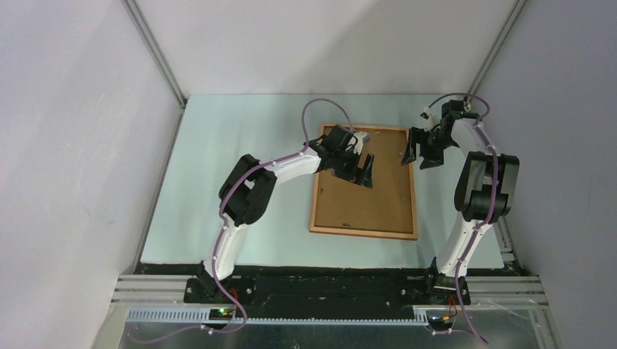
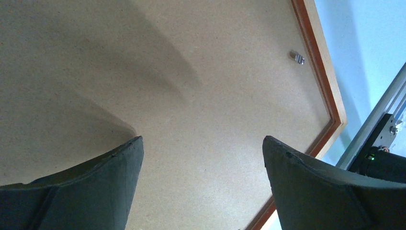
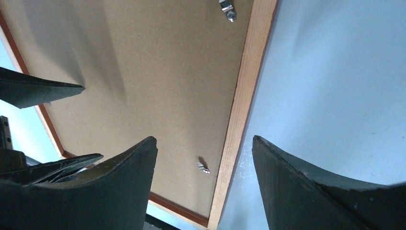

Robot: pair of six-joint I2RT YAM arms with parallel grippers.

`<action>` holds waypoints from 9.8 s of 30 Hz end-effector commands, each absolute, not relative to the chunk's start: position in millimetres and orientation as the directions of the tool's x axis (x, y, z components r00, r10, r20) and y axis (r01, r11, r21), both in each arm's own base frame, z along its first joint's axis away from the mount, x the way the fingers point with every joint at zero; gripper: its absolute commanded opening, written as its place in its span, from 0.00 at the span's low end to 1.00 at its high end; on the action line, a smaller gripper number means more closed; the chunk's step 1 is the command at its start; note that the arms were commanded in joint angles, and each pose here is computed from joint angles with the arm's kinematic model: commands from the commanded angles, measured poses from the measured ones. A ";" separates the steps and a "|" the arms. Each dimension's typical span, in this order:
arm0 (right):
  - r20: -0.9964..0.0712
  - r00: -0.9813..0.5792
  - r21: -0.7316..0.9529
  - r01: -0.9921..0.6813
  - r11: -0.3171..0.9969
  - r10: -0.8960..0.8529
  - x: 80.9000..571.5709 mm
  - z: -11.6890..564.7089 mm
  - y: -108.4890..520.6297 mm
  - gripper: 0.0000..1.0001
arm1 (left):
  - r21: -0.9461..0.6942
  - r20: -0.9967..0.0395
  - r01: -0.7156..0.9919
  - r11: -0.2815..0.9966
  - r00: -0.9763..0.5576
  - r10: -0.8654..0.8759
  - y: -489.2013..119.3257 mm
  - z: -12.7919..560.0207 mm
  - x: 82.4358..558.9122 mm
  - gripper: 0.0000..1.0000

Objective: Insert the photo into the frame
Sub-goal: Place the photo frame item in the photo frame, then move the photo frame to the center of the board, then install the photo frame at the center of the board.

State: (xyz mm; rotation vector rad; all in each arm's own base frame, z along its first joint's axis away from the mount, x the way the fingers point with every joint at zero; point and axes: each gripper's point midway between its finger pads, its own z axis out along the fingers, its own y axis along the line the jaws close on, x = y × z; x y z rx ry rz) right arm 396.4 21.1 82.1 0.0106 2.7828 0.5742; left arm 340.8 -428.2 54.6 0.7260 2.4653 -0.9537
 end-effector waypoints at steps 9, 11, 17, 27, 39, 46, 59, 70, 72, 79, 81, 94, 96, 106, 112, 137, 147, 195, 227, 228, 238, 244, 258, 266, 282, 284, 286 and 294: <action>-0.424 -0.904 0.290 -0.083 0.953 0.050 406.4 80.0 11.4 0.73 | -0.405 -0.673 0.664 0.628 -0.682 0.287 -414.1 123.6 353.5 0.98; -0.429 -0.902 0.283 -0.084 0.955 0.048 407.5 78.0 11.1 0.73 | -0.372 -0.693 0.674 0.638 -0.659 0.292 -407.9 129.7 354.5 0.98; -0.439 -0.897 0.238 -0.076 0.968 0.038 413.7 69.4 7.0 0.73 | -0.289 -0.745 0.696 0.657 -0.595 0.303 -388.8 149.3 359.7 0.98; -0.434 -0.901 0.215 -0.076 0.974 0.025 422.4 50.7 10.1 0.64 | -0.183 -0.736 0.617 0.766 -0.602 0.309 -315.2 136.4 380.0 0.99; -0.384 -0.922 0.261 -0.063 0.963 0.043 419.4 31.2 21.1 0.36 | -0.235 -0.629 0.437 0.868 -0.749 0.207 -239.5 97.3 391.0 0.98; -0.361 -0.931 0.287 -0.059 0.956 0.051 416.4 26.1 28.8 0.21 | -0.190 -0.630 0.437 0.879 -0.741 0.232 -217.6 98.2 388.6 0.99; -0.330 -0.941 0.327 -0.035 0.944 0.079 406.9 22.6 50.7 0.00 | -0.103 -0.596 0.389 0.916 -0.761 0.256 -163.8 90.1 377.4 0.99; -0.363 -0.932 0.321 -0.109 0.941 0.016 400.6 28.8 92.5 0.00 | -0.111 -0.564 0.368 0.923 -0.788 0.246 -158.8 79.1 379.8 0.98; -0.359 -0.933 0.330 -0.107 0.938 0.020 397.9 27.8 97.7 0.00 | -0.119 -0.549 0.359 0.926 -0.801 0.239 -159.9 72.5 381.6 0.98; -0.344 -0.937 0.381 -0.083 0.921 0.058 389.9 27.7 109.7 0.00 | -0.168 -0.483 0.311 0.936 -0.853 0.197 -165.8 45.8 380.4 0.98; -0.338 -0.938 0.399 -0.070 0.914 0.075 386.9 27.4 112.5 0.00 | -0.204 -0.454 0.303 0.931 -0.872 0.184 -170.8 37.4 374.9 0.98; -0.315 -0.939 0.455 -0.023 0.890 0.137 374.5 25.6 122.0 0.00 | -0.282 -0.404 0.295 0.913 -0.900 0.166 -182.5 25.2 365.5 0.84; -0.326 -0.935 0.450 -0.026 0.893 0.137 374.7 28.2 121.3 0.00 | -0.289 -0.403 0.301 0.909 -0.899 0.169 -183.7 25.8 364.2 0.77; -0.341 -0.930 0.427 -0.025 0.904 0.135 372.5 29.1 114.9 0.00 | -0.322 -0.394 0.318 0.892 -0.901 0.179 -189.9 24.8 361.5 0.51; -0.352 -0.926 0.425 -0.029 0.905 0.136 372.5 31.9 112.0 0.00 | -0.326 -0.385 0.319 0.890 -0.904 0.183 -190.4 21.1 360.5 0.39; -0.419 -0.903 0.443 -0.108 0.890 0.099 402.8 41.6 95.1 0.57 | -0.352 -0.396 0.305 0.885 -0.905 0.154 -192.0 30.1 350.9 0.00; -0.467 -0.884 0.328 -0.211 0.921 -0.037 418.3 39.1 103.7 0.57 | -0.364 -0.403 0.323 0.873 -0.900 0.165 -194.3 33.6 348.6 0.00; -0.418 -0.897 0.202 -0.247 0.948 -0.145 457.9 26.4 118.4 0.55 | -0.399 -0.408 0.348 0.848 -0.896 0.176 -202.6 37.4 351.7 0.00; -0.399 -0.911 0.241 -0.209 0.948 -0.100 456.4 23.0 105.5 0.39 | -0.383 -0.429 0.357 0.852 -0.886 0.178 -200.3 43.1 354.4 0.00; -0.399 -0.912 0.248 -0.209 0.946 -0.097 456.0 23.2 104.8 0.39 | -0.383 -0.429 0.357 0.852 -0.886 0.178 -200.6 43.3 354.4 0.00; -0.376 -0.922 0.318 -0.224 0.921 -0.094 445.4 20.6 98.7 0.37 | -0.385 -0.427 0.358 0.850 -0.886 0.179 -201.5 42.4 354.7 0.00; -0.374 -0.922 0.326 -0.230 0.917 -0.098 444.7 20.9 98.0 0.37 | -0.388 -0.426 0.356 0.850 -0.887 0.178 -201.6 42.2 355.0 0.00; -0.360 -0.916 0.253 -0.278 0.927 -0.177 446.3 16.6 96.2 0.41 | -0.389 -0.427 0.357 0.849 -0.887 0.177 -202.0 42.8 355.4 0.00; -0.356 -0.914 0.240 -0.290 0.926 -0.194 445.5 16.3 90.2 0.41 | -0.393 -0.424 0.356 0.848 -0.888 0.176 -202.4 42.4 355.4 0.00; -0.439 -0.898 0.380 -0.205 0.902 -0.020 462.7 66.0 67.8 0.49 | -0.387 -0.425 0.352 0.852 -0.889 0.174 -200.8 41.9 355.8 0.00; -0.451 -0.893 0.396 -0.213 0.893 -0.013 458.9 74.5 62.2 0.49 | -0.386 -0.426 0.351 0.853 -0.888 0.173 -200.8 42.3 355.9 0.00; -0.471 -0.882 0.400 -0.235 0.886 -0.021 451.3 87.5 61.0 0.50 | -0.387 -0.424 0.350 0.853 -0.889 0.172 -200.8 42.1 355.8 0.00; -0.459 -0.882 0.343 -0.293 0.892 -0.113 389.0 89.7 54.5 0.54 | -0.388 -0.422 0.347 0.854 -0.890 0.170 -200.9 41.9 355.1 0.00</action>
